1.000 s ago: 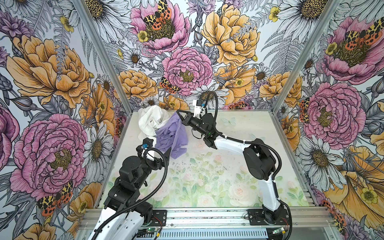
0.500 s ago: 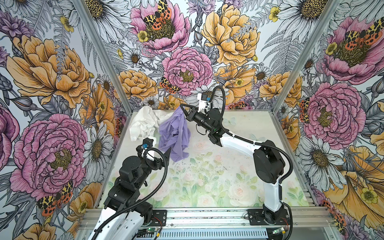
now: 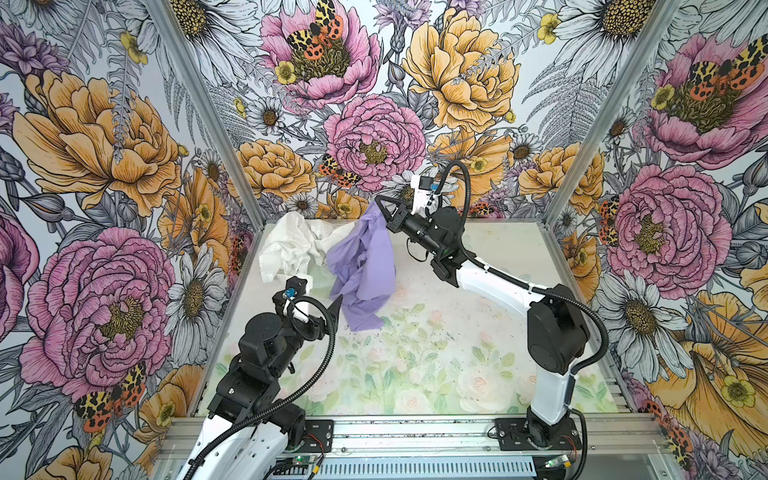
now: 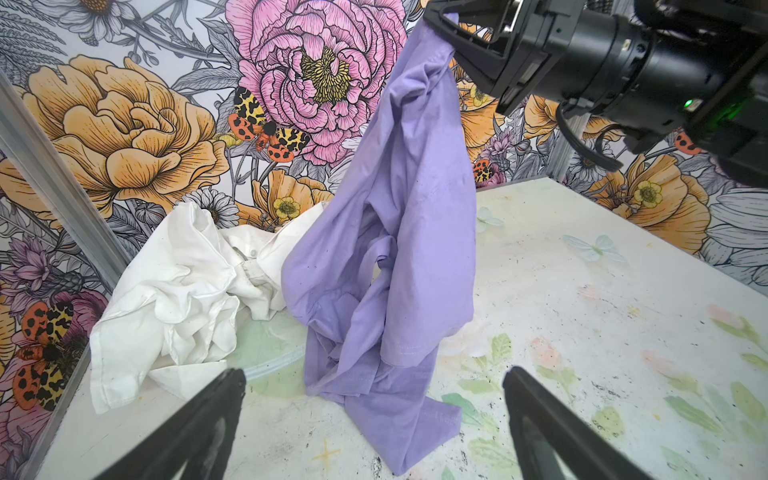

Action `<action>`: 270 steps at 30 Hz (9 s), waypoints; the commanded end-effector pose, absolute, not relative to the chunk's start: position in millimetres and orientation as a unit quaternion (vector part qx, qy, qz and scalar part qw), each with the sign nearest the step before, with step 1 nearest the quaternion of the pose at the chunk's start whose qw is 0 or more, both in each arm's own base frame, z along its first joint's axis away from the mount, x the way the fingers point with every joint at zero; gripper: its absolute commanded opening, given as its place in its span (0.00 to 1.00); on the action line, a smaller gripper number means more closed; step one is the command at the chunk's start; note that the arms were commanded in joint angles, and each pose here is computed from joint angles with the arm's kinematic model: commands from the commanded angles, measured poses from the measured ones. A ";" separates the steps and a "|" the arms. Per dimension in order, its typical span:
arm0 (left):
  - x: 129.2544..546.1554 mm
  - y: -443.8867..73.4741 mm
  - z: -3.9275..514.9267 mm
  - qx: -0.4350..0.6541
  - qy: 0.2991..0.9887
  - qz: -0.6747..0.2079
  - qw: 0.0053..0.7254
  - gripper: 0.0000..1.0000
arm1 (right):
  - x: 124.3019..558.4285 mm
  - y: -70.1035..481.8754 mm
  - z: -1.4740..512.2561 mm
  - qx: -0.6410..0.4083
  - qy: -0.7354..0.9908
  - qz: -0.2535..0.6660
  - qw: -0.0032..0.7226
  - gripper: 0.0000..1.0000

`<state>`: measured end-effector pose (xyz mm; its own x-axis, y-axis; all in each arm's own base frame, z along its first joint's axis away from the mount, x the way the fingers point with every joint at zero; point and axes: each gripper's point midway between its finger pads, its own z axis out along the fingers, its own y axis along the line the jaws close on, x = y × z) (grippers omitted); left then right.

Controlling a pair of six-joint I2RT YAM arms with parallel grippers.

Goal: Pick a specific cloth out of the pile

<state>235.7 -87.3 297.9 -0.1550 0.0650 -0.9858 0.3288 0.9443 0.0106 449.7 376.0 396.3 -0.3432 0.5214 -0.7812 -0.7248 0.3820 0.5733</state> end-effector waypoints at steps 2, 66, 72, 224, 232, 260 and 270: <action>233.5 -89.4 296.5 0.141 0.750 -0.103 0.638 0.99 | 439.2 350.9 436.4 -0.097 0.583 0.535 0.604 0.00; 234.9 -96.3 294.3 0.150 0.750 -0.117 0.633 0.99 | 539.2 60.9 488.6 0.020 0.666 0.276 0.693 0.00; 234.3 -95.7 294.9 0.150 0.749 -0.116 0.635 0.99 | 550.7 57.3 428.2 0.018 0.715 0.249 0.653 0.00; 232.4 -97.6 297.1 0.148 0.739 -0.118 0.646 0.99 | 523.4 28.3 198.1 0.003 0.957 0.031 0.287 0.77; 245.5 -65.5 310.1 0.025 0.757 -0.090 0.647 0.99 | 494.0 45.1 286.1 -0.007 0.914 0.066 0.400 0.84; 303.0 44.6 209.8 -0.183 0.675 0.108 0.707 0.99 | 368.5 -14.9 166.7 0.054 0.788 -0.021 0.613 0.99; 338.7 44.8 181.2 -0.138 0.682 0.104 0.711 0.99 | 389.9 -15.5 137.2 0.019 0.781 -0.030 0.624 0.99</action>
<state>328.9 53.4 156.9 -0.0690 -0.0648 -0.9955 -0.4052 0.9137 -0.0313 379.9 -13.7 111.1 -0.3442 0.0221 -0.9387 0.0794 0.9968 -0.0056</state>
